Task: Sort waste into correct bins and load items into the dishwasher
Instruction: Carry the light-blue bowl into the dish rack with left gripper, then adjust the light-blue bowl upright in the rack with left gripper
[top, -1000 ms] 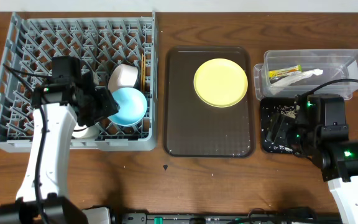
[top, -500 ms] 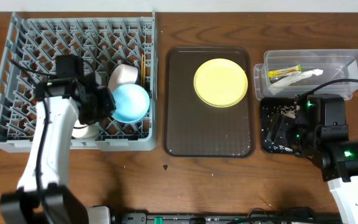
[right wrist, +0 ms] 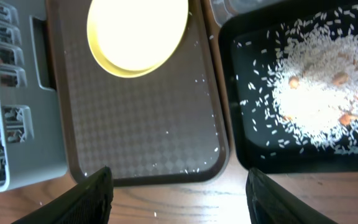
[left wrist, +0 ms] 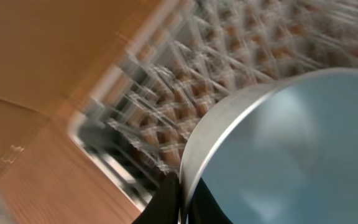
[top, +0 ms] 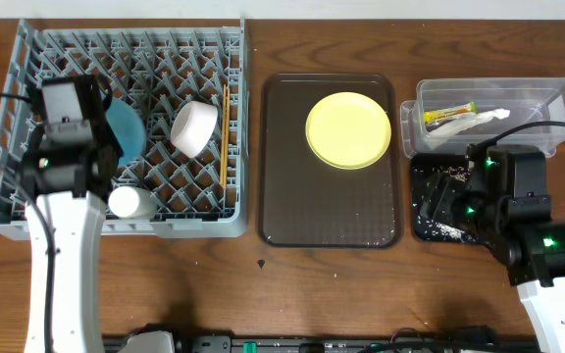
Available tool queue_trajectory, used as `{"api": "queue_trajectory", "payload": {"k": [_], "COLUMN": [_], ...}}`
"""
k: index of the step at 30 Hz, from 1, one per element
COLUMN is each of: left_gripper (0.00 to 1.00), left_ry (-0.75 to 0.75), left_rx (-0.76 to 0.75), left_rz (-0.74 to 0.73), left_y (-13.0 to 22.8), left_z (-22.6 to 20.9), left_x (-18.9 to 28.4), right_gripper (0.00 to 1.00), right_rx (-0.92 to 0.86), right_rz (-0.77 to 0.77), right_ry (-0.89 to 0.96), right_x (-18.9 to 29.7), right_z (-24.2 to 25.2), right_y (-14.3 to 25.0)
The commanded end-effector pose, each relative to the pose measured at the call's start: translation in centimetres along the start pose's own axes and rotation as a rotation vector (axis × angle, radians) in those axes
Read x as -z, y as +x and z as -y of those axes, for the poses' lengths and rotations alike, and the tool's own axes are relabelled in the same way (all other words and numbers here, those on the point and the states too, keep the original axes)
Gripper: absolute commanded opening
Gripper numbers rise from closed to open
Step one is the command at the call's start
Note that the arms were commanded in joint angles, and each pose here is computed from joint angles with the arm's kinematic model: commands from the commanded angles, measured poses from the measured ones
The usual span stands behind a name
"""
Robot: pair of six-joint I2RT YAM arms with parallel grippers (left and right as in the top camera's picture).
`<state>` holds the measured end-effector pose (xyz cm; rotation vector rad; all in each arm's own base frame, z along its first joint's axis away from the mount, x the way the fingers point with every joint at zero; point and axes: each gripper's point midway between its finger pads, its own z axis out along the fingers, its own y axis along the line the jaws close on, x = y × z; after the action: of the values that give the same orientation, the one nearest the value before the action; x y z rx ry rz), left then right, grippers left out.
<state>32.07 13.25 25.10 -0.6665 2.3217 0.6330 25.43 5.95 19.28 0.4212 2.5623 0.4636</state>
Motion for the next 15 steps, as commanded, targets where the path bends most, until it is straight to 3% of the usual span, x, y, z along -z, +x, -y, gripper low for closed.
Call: {"api": "queue_trajectory", "payload": {"k": [1, 9, 15], "left_gripper": [0.08, 0.07, 0.08], "left_ry": [-0.217, -0.305, -0.469], "left_rx": [-0.134, -0.239, -0.331], "left_rz": [0.023, -0.009, 0.054], "left_y": [-1.2, -1.2, -1.8], "left_z": [-2.2, -0.3, 1.4], "left_x": [-1.8, -5.9, -5.6], "right_gripper": [0.67, 0.68, 0.69], "right_rx": [-0.006, -0.004, 0.0], "right_rz": [0.021, 0.037, 0.054], "right_ry": [-0.002, -0.007, -0.016], "right_x": [0.2, 0.2, 0.2], "right_z": [0.0, -0.2, -0.4], "right_y": [-0.6, -0.9, -1.4]}}
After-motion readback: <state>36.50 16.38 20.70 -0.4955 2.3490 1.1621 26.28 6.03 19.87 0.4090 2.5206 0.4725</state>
